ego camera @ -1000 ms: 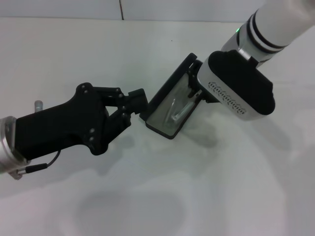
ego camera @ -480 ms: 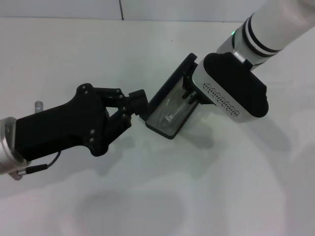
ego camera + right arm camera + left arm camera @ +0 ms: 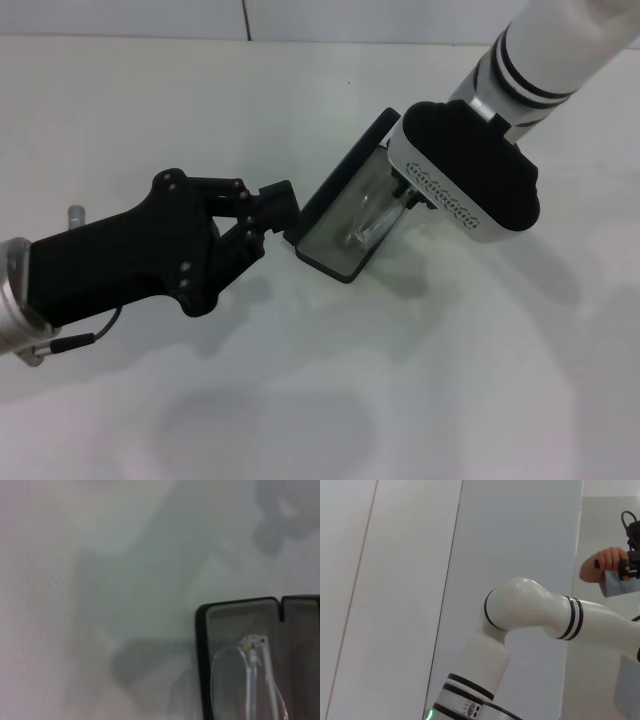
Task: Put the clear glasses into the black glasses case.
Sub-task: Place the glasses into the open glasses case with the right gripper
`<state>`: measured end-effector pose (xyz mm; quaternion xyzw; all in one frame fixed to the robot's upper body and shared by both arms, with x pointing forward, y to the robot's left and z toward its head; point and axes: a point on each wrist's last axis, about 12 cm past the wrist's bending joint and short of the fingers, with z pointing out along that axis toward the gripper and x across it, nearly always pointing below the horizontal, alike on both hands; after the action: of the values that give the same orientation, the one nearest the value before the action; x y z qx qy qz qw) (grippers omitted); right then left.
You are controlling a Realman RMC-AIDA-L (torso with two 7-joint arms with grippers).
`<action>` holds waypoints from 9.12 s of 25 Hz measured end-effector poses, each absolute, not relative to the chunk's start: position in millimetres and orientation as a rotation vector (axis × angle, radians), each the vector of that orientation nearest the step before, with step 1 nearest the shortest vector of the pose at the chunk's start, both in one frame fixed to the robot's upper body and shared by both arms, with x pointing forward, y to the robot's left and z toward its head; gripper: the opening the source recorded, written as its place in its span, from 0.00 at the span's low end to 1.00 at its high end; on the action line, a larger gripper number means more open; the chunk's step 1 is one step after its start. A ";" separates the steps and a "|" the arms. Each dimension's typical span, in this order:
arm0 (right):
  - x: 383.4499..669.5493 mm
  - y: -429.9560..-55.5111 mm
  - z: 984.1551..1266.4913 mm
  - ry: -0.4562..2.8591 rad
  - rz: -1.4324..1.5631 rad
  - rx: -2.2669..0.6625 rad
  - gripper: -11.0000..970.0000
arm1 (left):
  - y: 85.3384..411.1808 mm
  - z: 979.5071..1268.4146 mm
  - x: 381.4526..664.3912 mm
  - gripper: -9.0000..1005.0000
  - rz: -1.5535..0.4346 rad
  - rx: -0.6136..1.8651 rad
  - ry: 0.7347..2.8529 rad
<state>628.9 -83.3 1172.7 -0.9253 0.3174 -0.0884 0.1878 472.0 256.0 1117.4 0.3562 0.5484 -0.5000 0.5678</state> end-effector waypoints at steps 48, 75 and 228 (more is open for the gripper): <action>648.0 -178.4 1219.0 1.722 0.455 -1.696 0.15 | 259.1 1116.8 466.5 0.06 -1.187 0.815 1.277; 663.1 -93.0 1217.5 1.875 0.111 -2.047 0.15 | 291.7 1106.0 460.3 0.07 -1.112 0.887 1.459; 647.4 -83.3 1177.2 1.011 -0.068 -2.400 0.17 | 292.2 1111.4 471.0 0.07 -1.073 0.866 1.442</action>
<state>647.4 -83.3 1177.2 -0.8883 0.3741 -0.0251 0.2652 471.0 292.2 1111.4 0.3649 0.6071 -0.4518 0.5424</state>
